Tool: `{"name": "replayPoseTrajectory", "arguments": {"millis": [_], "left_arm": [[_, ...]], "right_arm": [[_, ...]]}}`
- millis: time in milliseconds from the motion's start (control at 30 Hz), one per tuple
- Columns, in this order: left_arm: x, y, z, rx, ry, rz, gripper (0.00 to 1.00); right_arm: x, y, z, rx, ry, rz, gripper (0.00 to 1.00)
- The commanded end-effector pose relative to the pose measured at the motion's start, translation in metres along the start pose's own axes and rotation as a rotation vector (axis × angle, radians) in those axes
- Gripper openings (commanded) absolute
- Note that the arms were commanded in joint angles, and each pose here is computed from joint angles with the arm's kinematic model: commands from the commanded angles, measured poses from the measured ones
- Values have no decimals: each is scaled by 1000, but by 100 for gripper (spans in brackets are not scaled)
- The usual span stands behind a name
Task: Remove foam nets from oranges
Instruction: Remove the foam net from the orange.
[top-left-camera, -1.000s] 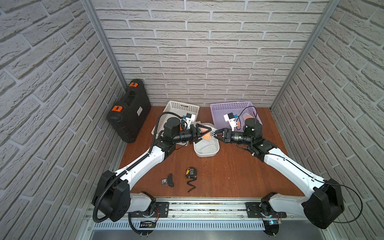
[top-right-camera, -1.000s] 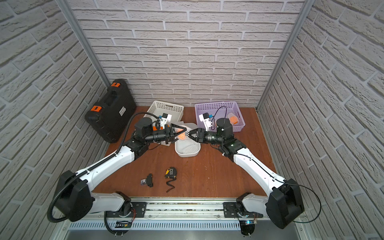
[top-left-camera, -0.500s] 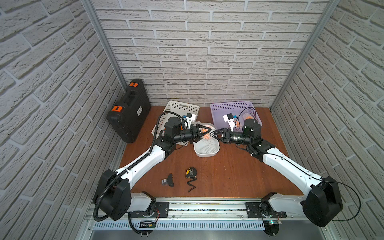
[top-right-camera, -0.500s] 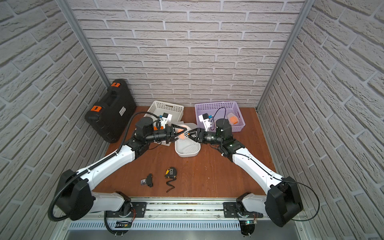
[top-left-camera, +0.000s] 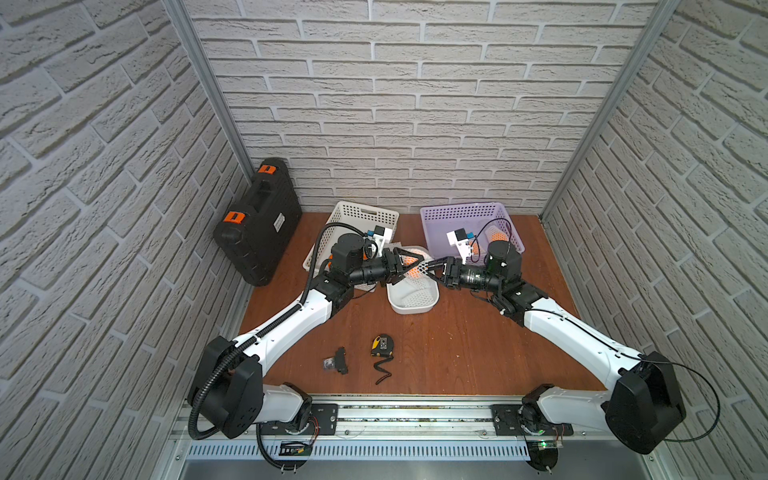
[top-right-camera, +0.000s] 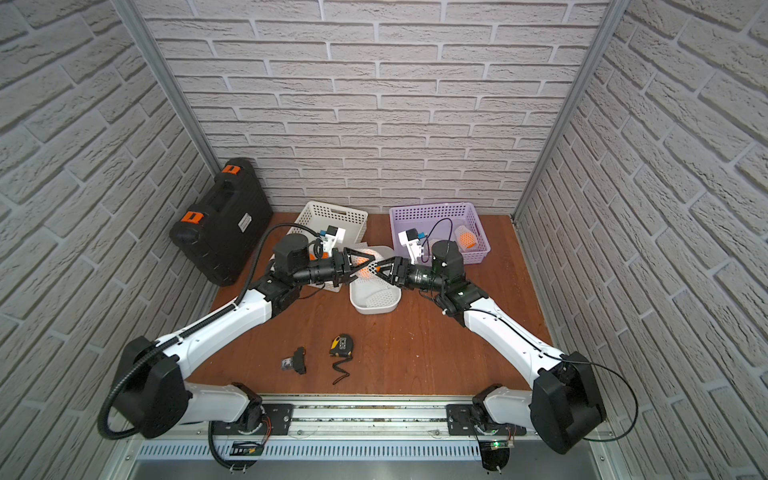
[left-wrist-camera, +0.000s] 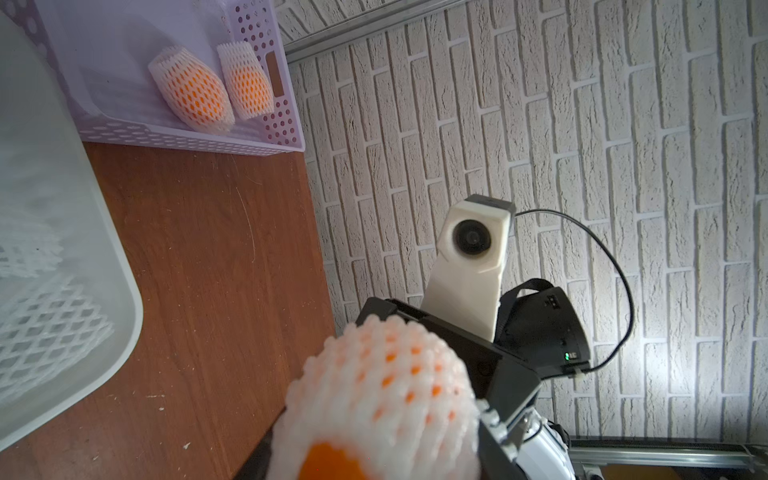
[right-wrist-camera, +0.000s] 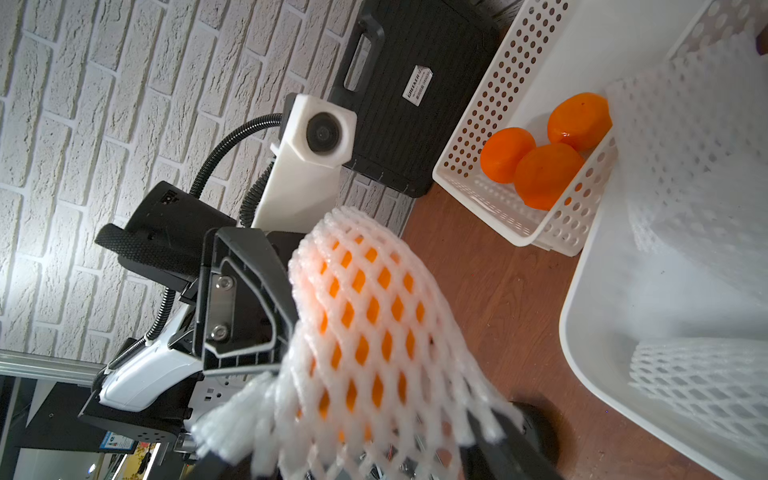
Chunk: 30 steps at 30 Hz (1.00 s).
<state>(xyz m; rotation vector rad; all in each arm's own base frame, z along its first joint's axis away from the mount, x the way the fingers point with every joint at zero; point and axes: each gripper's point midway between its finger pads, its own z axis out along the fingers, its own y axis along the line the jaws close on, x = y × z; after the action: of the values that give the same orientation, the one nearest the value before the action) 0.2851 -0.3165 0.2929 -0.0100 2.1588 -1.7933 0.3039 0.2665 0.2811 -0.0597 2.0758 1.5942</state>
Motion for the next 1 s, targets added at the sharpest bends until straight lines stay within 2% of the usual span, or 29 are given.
{"name": "replayPoseTrajectory", "arguments": {"millis": [0, 100, 333, 500, 767, 867, 967], "left_arm": [[20, -25, 11, 76, 85, 62, 20], [22, -24, 15, 78, 91, 58, 23], [22, -26, 13, 81, 93, 69, 40], [20, -25, 9, 68, 87, 76, 50], [11, -23, -5, 46, 49, 86, 75], [9, -25, -8, 48, 44, 97, 80], [9, -21, -9, 31, 44, 103, 81]], "right_arm": [[-11, 28, 1, -99, -66, -52, 65], [-13, 30, 1, -112, -83, -45, 65], [-14, 25, -1, -86, -99, -52, 44], [-12, 23, -5, -59, -104, -67, 41], [-7, 15, -15, 33, -107, -105, 37], [-5, 13, -16, 46, -96, -111, 36], [-4, 12, -17, 59, -91, -110, 35]]}}
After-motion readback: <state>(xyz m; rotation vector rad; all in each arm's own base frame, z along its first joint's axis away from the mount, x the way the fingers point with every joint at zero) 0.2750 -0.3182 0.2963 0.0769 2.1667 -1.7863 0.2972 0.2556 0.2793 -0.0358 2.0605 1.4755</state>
